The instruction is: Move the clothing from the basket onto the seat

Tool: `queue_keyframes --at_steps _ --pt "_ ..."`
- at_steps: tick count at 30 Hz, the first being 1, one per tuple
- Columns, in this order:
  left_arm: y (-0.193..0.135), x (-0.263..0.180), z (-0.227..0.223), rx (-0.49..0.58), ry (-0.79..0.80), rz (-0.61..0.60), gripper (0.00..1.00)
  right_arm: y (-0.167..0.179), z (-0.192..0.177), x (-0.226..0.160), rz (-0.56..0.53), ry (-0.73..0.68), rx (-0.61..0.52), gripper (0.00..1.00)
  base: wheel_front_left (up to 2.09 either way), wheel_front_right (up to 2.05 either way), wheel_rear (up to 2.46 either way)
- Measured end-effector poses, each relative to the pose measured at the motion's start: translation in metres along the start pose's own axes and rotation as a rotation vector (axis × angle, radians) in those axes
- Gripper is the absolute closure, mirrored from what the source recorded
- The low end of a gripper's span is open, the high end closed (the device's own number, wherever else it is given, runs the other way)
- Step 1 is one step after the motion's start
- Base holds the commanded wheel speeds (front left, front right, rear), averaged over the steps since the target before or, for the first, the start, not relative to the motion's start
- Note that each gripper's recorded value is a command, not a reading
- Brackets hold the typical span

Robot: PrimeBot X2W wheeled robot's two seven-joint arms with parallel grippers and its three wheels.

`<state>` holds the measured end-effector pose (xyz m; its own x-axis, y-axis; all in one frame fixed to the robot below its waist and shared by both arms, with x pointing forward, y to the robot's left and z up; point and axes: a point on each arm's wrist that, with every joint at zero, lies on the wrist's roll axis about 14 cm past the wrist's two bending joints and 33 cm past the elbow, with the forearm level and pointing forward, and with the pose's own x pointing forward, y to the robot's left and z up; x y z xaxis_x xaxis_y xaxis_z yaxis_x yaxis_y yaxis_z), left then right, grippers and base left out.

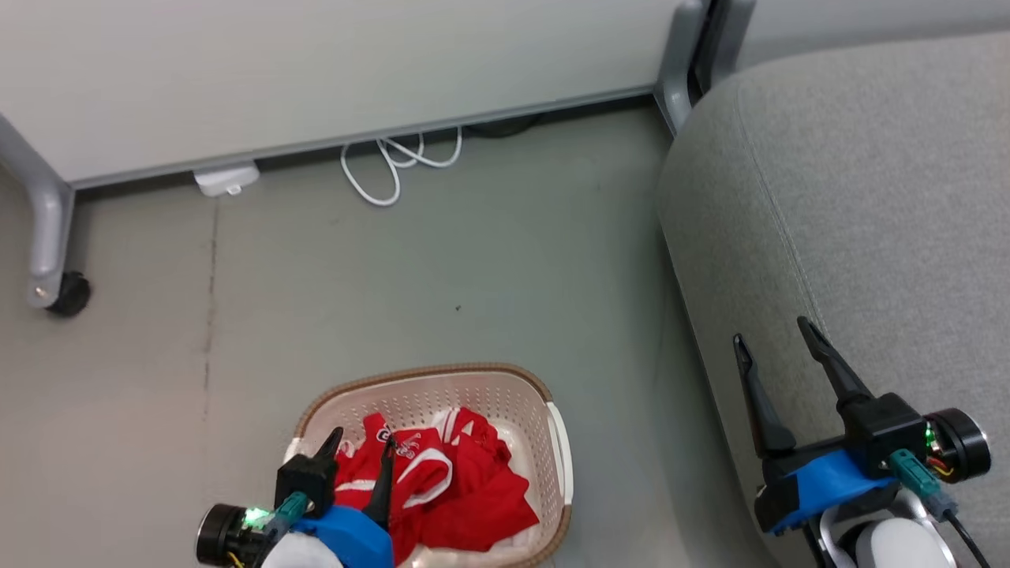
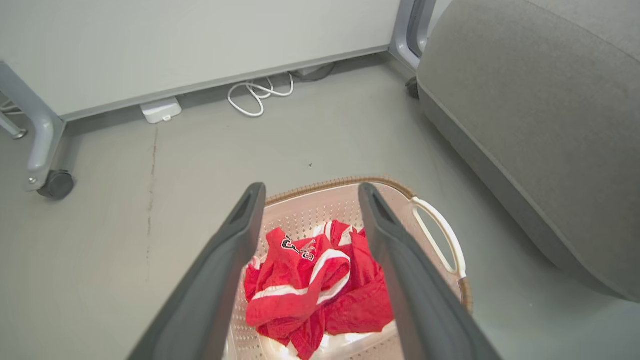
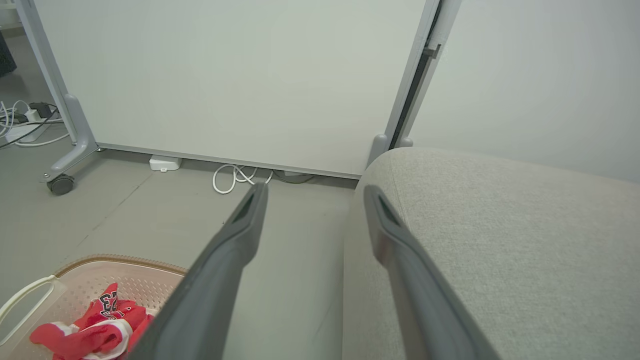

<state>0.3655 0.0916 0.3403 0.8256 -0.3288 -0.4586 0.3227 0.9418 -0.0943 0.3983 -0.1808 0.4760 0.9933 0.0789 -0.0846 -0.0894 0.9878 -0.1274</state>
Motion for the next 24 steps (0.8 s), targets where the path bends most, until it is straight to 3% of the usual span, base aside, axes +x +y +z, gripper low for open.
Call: queue_keyframes --at_steps 10,24 --pt "-0.019 0.054 -0.071 0.11 0.301 -0.174 0.0 -0.009 -0.043 0.028 -0.016 0.093 -0.001 0.0 0.0 0.0 0.0" --pt "0.006 0.1 -0.166 0.196 0.623 -0.203 0.0 -0.006 -0.116 0.05 -0.006 0.233 0.033 0.0 0.0 0.0 0.0"
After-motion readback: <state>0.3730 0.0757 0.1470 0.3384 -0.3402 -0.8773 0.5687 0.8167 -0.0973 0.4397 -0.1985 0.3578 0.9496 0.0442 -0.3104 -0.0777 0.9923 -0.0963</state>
